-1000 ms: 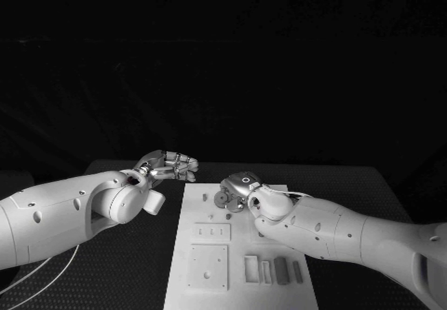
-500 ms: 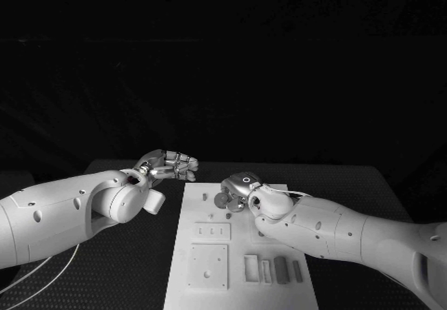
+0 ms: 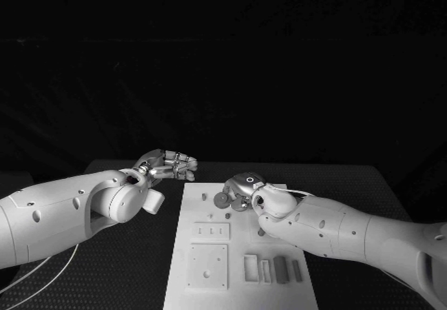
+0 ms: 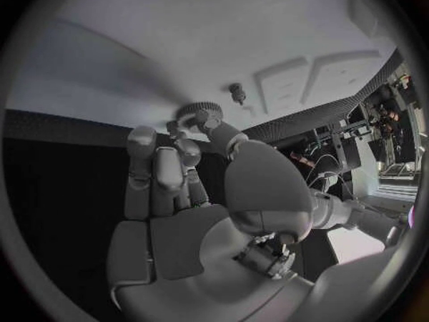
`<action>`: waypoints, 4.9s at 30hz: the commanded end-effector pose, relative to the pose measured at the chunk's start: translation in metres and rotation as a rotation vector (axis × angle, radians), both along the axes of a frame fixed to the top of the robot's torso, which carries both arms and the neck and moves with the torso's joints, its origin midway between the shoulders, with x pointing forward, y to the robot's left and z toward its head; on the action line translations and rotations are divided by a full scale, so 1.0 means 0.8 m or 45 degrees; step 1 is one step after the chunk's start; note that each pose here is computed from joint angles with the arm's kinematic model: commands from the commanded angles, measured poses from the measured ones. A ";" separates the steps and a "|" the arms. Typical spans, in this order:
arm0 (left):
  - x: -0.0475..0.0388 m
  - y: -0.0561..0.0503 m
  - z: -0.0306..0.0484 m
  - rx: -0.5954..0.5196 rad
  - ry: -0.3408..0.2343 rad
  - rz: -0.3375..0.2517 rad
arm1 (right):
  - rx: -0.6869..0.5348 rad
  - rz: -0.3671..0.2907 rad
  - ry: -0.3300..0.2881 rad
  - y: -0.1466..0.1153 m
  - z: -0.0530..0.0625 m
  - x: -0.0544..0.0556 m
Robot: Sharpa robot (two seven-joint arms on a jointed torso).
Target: Assemble the parts on the task board
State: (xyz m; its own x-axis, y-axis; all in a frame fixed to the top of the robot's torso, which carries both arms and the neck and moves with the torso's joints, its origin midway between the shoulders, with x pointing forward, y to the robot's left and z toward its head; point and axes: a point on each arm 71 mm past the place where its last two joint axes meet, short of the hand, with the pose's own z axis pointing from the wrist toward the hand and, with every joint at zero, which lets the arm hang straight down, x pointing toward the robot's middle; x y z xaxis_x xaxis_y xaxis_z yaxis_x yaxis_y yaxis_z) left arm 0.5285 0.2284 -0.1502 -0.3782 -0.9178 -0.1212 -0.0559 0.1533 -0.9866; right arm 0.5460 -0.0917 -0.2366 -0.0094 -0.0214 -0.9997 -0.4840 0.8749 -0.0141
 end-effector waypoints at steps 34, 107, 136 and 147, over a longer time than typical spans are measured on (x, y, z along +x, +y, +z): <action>0.004 0.015 0.0019 -0.001 -0.017 0.014 | 0.455 -0.051 0.247 -0.209 0.058 0.020; 0.005 0.011 -0.0024 -0.002 -0.003 -0.008 | 0.391 -0.187 0.429 -0.236 -0.022 0.026; 0.006 0.010 -0.0025 -0.002 -0.003 -0.008 | 0.385 -0.200 0.371 -0.233 -0.024 0.026; 0.006 0.011 -0.0027 -0.001 0.000 -0.007 | 0.404 -0.215 0.307 -0.231 -0.020 0.025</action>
State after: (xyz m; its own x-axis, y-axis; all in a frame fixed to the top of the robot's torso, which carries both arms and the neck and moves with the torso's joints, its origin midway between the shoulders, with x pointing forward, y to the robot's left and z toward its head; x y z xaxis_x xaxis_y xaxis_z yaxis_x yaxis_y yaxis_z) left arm 0.5336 0.2392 -0.1531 -0.3678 -0.9215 -0.1244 -0.0621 0.1578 -0.9855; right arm 0.5654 -0.2762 -0.2546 -0.2587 0.3101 -0.9148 -0.2914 0.8779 0.3800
